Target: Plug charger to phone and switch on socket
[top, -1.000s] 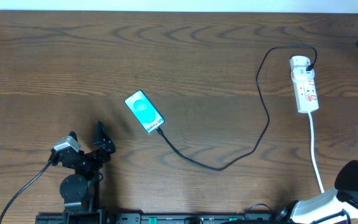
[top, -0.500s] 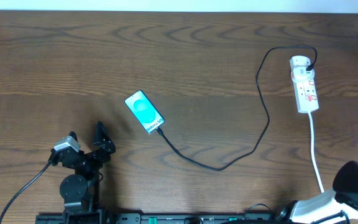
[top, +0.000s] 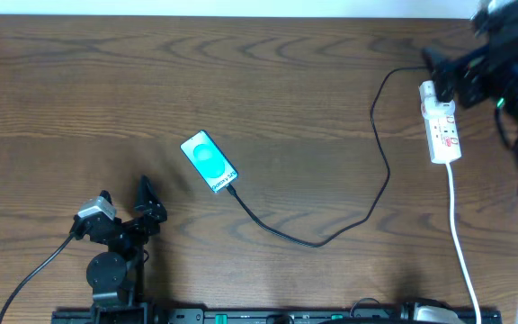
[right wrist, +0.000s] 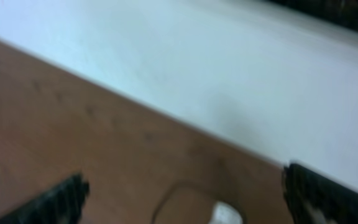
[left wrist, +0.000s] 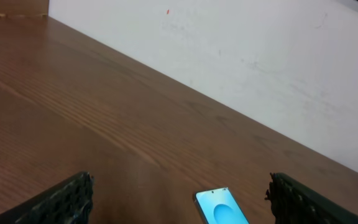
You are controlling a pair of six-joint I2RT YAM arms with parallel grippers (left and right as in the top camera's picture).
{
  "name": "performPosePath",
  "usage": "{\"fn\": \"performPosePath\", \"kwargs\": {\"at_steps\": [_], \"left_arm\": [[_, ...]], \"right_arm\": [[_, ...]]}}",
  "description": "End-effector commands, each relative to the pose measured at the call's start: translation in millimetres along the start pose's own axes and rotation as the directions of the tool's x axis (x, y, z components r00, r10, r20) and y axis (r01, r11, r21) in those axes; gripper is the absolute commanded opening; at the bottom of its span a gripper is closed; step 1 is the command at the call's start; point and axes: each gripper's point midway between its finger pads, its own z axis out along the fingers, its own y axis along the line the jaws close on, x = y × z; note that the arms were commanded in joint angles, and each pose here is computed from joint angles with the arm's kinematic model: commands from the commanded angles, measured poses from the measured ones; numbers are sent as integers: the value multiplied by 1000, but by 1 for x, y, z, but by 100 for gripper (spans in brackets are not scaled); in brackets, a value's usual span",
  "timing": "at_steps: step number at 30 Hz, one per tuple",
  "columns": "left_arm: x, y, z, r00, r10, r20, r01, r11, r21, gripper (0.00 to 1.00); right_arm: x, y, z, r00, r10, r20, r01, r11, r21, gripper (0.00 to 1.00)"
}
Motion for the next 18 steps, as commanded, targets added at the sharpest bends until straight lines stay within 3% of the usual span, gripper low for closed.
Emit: {"fn": "performPosePath", "kwargs": {"at_steps": [1, 10, 18], "left_arm": [[14, 12, 1, 999, 20, -38, -22, 999, -47, 90], [14, 12, 1, 999, 20, -38, -22, 999, -47, 90], [14, 12, 1, 999, 20, -38, -22, 999, -47, 90]], "right_arm": [[19, 17, -6, 995, -97, 26, 96, 995, 20, 99], [58, 49, -34, 965, -184, 187, 166, 980, 108, 99], [81, 75, -69, 881, -307, 361, 230, 943, 241, 99]]}}
